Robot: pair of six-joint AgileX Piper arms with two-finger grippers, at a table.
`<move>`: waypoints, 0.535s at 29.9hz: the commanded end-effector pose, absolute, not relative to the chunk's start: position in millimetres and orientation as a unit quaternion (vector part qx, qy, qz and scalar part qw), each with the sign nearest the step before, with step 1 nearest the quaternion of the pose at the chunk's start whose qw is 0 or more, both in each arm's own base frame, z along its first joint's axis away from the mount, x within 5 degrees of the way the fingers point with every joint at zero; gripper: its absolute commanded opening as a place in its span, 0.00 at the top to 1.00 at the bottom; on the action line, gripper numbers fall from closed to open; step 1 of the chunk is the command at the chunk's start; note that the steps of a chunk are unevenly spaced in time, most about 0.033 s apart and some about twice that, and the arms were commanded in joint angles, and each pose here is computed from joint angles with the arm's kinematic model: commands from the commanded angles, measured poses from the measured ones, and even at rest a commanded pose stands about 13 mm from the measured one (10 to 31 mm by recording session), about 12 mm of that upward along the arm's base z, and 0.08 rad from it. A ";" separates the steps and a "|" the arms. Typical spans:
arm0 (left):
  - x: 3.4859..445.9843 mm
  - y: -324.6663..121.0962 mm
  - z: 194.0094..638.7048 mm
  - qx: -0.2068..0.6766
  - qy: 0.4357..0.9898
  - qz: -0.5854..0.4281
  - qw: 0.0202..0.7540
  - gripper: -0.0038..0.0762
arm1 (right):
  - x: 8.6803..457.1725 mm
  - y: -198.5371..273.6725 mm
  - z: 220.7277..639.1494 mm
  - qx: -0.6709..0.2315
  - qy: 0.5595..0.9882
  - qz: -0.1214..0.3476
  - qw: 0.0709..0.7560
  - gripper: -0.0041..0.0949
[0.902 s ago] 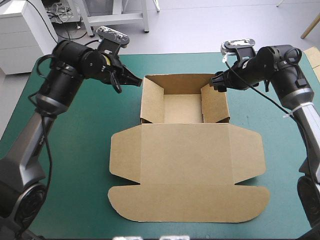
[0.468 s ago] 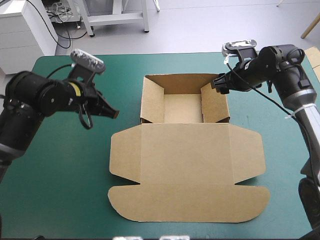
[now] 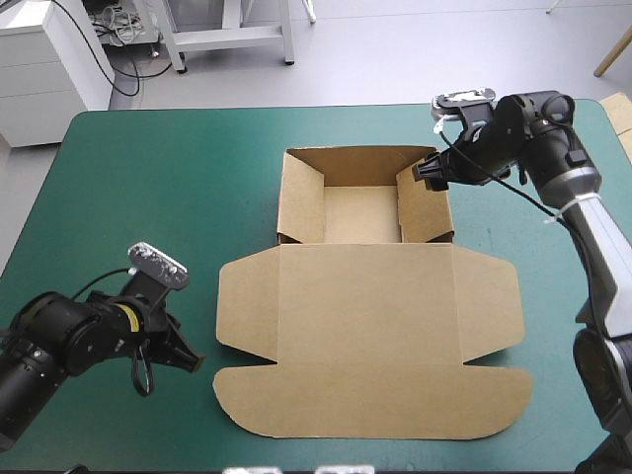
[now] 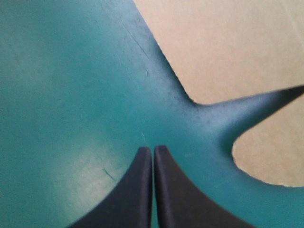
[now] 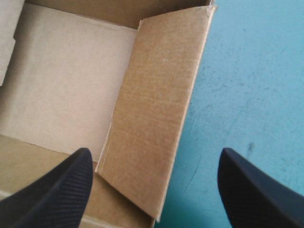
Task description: Fold the box
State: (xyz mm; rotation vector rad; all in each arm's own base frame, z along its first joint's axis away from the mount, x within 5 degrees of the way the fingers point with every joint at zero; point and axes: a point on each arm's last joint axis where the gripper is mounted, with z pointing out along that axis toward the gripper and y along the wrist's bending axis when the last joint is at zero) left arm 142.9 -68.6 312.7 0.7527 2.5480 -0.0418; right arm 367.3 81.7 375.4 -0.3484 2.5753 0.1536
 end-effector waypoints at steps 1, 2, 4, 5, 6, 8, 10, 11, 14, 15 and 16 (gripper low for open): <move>132.8 -65.4 305.0 0.265 0.928 -0.034 0.260 0.96 | 377.6 80.8 381.2 -0.124 0.942 0.056 0.308 0.28; 129.8 -64.4 301.6 0.264 0.929 -0.036 0.257 0.96 | 381.7 81.6 376.0 -0.124 0.943 0.056 0.304 0.28; 124.9 -62.0 295.3 0.264 0.931 -0.036 0.252 0.96 | 391.5 83.5 362.9 -0.124 0.946 0.055 0.295 0.28; 123.1 -61.1 293.2 0.264 0.931 -0.036 0.250 0.96 | 395.7 84.3 356.2 -0.124 0.948 0.055 0.288 0.28; 121.4 -60.2 292.0 0.259 0.932 -0.037 0.250 0.96 | 399.6 85.1 349.5 -0.123 0.950 0.054 0.282 0.28; 119.1 -59.0 291.1 0.250 0.934 -0.040 0.251 0.96 | 406.0 86.3 337.8 -0.123 0.954 0.053 0.269 0.28; 118.3 -58.7 291.7 0.246 0.934 -0.042 0.254 0.96 | 411.8 87.4 326.3 -0.123 0.957 0.052 0.256 0.28; 118.2 -58.7 292.5 0.245 0.933 -0.043 0.259 0.96 | 413.8 87.8 322.6 -0.123 0.958 0.052 0.253 0.28; 118.8 -59.0 292.9 0.244 0.932 -0.045 0.263 0.96 | 419.4 88.9 309.9 -0.122 0.962 0.051 0.239 0.28; 119.1 -59.2 293.1 0.244 0.932 -0.045 0.265 0.96 | 420.2 89.1 307.9 -0.121 0.963 0.051 0.236 0.28; 119.1 -59.2 293.1 0.244 0.932 -0.045 0.265 0.96 | 421.3 89.3 305.4 -0.121 0.963 0.051 0.233 0.28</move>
